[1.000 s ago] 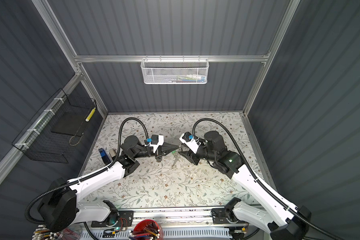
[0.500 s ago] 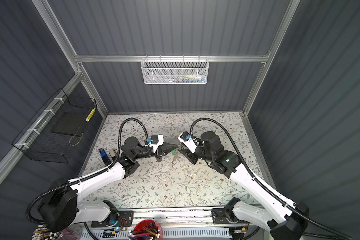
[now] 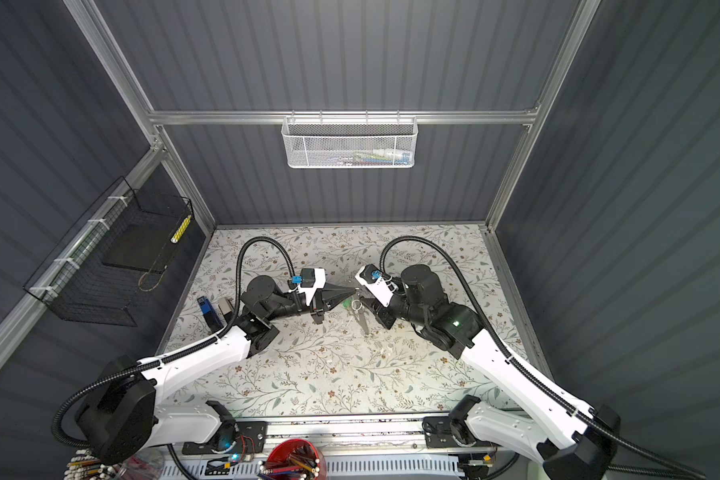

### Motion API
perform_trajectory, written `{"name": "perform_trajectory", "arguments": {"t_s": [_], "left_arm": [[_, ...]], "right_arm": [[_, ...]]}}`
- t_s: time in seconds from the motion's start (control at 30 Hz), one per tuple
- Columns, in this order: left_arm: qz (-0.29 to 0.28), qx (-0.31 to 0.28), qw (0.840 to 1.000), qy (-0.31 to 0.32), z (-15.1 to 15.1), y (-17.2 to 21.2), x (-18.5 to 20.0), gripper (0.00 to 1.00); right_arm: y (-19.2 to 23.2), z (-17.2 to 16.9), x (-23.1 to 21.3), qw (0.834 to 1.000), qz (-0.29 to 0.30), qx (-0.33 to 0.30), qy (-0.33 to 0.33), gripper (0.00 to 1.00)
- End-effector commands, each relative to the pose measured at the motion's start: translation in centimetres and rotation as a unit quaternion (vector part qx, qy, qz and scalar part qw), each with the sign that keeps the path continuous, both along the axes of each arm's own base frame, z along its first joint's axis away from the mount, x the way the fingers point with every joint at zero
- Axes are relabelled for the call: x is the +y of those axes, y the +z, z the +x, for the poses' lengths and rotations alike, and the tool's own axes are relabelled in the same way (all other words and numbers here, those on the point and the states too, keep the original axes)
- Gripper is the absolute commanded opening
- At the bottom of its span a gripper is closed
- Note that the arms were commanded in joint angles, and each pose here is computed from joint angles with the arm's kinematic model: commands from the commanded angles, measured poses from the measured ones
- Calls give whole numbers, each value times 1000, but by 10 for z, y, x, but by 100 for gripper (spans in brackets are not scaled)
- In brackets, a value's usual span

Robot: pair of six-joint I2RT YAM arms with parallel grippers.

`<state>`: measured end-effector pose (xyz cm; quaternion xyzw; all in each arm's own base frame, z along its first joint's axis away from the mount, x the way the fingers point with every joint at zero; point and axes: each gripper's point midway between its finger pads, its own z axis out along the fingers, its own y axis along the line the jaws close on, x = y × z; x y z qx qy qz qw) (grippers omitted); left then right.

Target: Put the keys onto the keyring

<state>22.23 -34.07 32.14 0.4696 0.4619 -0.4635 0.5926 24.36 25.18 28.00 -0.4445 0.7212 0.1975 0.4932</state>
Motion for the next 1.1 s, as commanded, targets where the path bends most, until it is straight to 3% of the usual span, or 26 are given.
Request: {"name": "perform_trajectory", "arguments": {"t_s": [0.0,0.47,0.83,1.07], "left_arm": [[-25,-11,1000,5,-2,14,2,0],[-36,-2,999,14,1,14,1,0],[-36,-2,999,15,0,14,1,0],[-41,1,999,12,0,15,1,0]], "right_arm": [[4,-6,3,1000,12,-18,11,45],[10,-1,13,999,14,-44,5,49],[7,21,-5,995,-13,-63,-79,47],[2,19,-6,995,-16,-61,-81,46]]}}
